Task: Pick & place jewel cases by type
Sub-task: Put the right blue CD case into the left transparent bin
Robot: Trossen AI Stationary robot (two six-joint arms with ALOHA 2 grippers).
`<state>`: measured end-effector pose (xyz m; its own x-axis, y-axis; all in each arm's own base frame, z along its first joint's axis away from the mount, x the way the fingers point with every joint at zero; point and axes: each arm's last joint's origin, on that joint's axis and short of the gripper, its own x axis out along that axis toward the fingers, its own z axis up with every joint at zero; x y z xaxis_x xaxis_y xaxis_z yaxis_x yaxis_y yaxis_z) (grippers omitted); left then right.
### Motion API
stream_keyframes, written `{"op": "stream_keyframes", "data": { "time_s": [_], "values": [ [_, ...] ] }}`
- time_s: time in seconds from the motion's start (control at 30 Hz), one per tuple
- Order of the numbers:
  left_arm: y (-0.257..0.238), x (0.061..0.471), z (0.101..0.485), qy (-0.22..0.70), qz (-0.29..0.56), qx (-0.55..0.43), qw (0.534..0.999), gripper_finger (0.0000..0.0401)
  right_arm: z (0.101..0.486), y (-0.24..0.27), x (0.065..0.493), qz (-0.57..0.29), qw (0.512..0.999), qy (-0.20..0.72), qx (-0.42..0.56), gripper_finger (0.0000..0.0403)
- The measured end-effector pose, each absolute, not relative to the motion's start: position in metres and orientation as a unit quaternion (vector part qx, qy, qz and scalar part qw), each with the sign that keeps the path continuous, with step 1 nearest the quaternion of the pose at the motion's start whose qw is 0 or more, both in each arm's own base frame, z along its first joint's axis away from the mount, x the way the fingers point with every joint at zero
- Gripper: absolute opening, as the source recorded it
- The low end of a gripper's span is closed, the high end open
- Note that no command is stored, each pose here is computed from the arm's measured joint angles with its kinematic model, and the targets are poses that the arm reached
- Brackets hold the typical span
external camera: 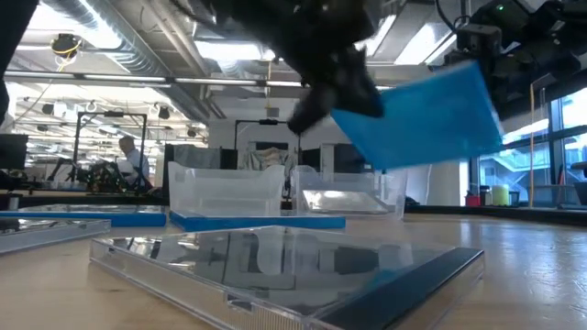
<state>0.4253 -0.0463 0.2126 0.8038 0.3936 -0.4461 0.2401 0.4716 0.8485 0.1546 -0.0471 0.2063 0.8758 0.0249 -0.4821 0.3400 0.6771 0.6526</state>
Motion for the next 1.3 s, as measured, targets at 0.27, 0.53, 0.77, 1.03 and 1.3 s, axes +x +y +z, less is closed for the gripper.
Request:
{"op": "stream_keyframes", "data": {
  "time_s": [0.27, 0.53, 0.77, 1.03, 1.3],
  "values": [
    [-0.012, 0.373, 0.273, 0.38, 0.092, 0.4, 0.829, 0.0036, 0.204, -0.047, 0.153, -0.093, 0.886, 0.244, 0.382, 0.0255],
    [0.012, 0.316, 0.317, 0.433, 0.189, 0.349, 0.809, 0.0035, 0.203, -0.047, 0.153, -0.104, 0.886, 0.249, 0.378, 0.0255],
    [0.025, 0.279, 0.334, 0.463, 0.224, 0.293, 0.806, 0.0037, 0.203, -0.047, 0.153, -0.102, 0.889, 0.251, 0.368, 0.0255],
    [0.035, 0.273, 0.333, 0.484, 0.237, 0.276, 0.796, 0.0038, 0.203, -0.048, 0.152, -0.118, 0.89, 0.248, 0.363, 0.0255],
    [0.04, 0.267, 0.315, 0.516, 0.238, 0.271, 0.777, 0.0035, 0.202, -0.048, 0.152, -0.119, 0.889, 0.252, 0.364, 0.0255]
  ]
}}
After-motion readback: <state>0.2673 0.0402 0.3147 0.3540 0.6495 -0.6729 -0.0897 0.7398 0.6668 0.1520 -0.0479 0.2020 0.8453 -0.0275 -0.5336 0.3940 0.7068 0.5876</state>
